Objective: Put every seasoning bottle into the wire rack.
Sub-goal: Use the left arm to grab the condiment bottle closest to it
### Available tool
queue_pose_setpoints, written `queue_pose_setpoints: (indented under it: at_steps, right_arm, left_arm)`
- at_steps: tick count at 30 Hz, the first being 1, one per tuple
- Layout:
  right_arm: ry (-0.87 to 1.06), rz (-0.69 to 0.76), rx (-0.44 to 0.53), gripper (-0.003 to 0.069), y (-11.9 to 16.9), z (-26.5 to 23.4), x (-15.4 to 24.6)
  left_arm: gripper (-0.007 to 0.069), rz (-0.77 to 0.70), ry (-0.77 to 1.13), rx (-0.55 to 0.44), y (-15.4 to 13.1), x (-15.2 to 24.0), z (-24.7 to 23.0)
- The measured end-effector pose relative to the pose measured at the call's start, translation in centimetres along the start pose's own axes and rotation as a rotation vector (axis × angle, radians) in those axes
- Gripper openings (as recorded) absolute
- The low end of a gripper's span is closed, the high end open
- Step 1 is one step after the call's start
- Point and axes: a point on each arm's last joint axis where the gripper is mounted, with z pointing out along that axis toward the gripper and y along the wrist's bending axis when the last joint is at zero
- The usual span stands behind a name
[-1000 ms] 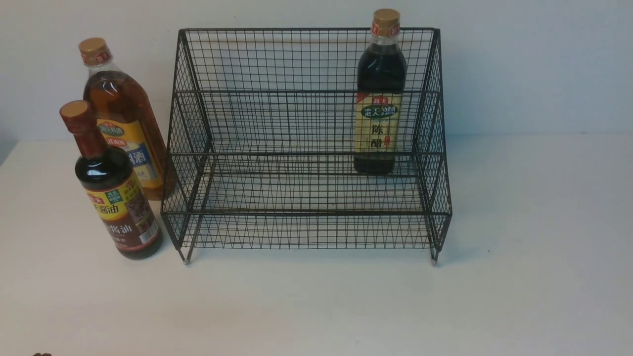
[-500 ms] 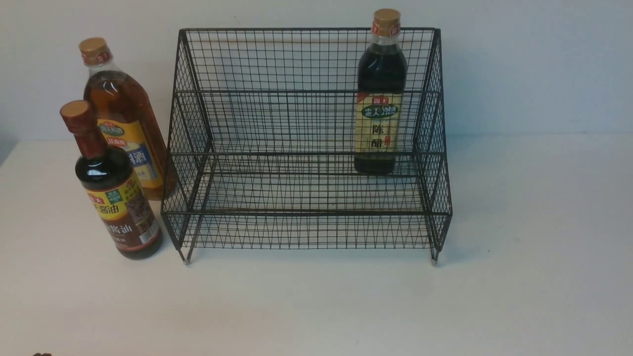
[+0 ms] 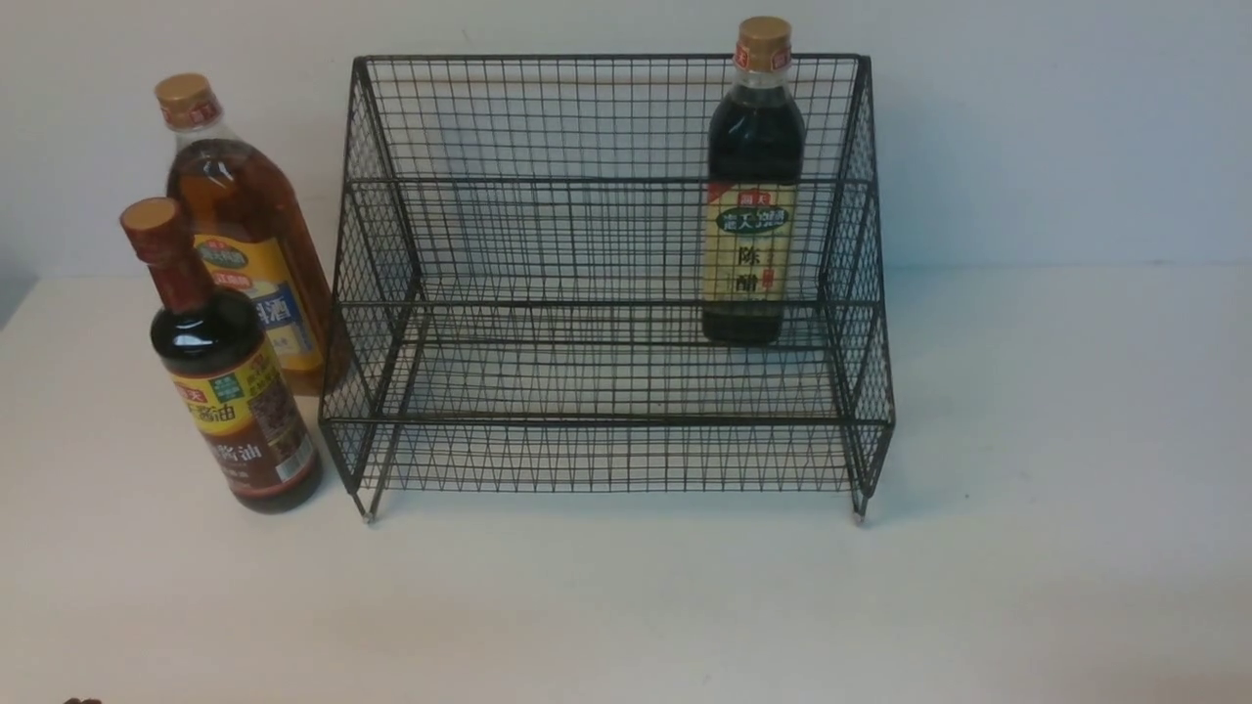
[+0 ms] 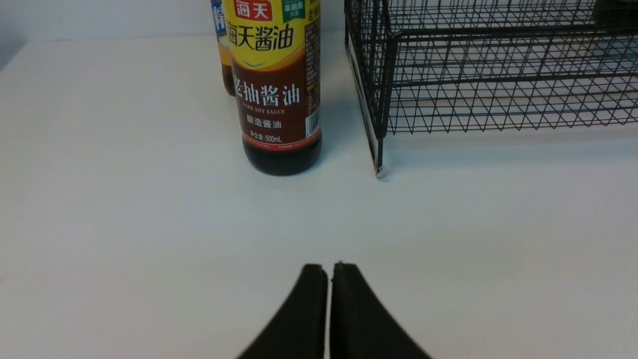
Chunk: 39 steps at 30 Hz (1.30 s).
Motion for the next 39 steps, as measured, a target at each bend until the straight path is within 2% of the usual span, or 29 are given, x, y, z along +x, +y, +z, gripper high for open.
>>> queue_pose_setpoints:
  at_steps: [39]
  right_arm:
    - [-0.001,-0.019,0.002,-0.0015,-0.02,-0.02,-0.02]
  left_arm:
    - [-0.0005,0.000,0.000,0.000,0.00,0.00,0.00]
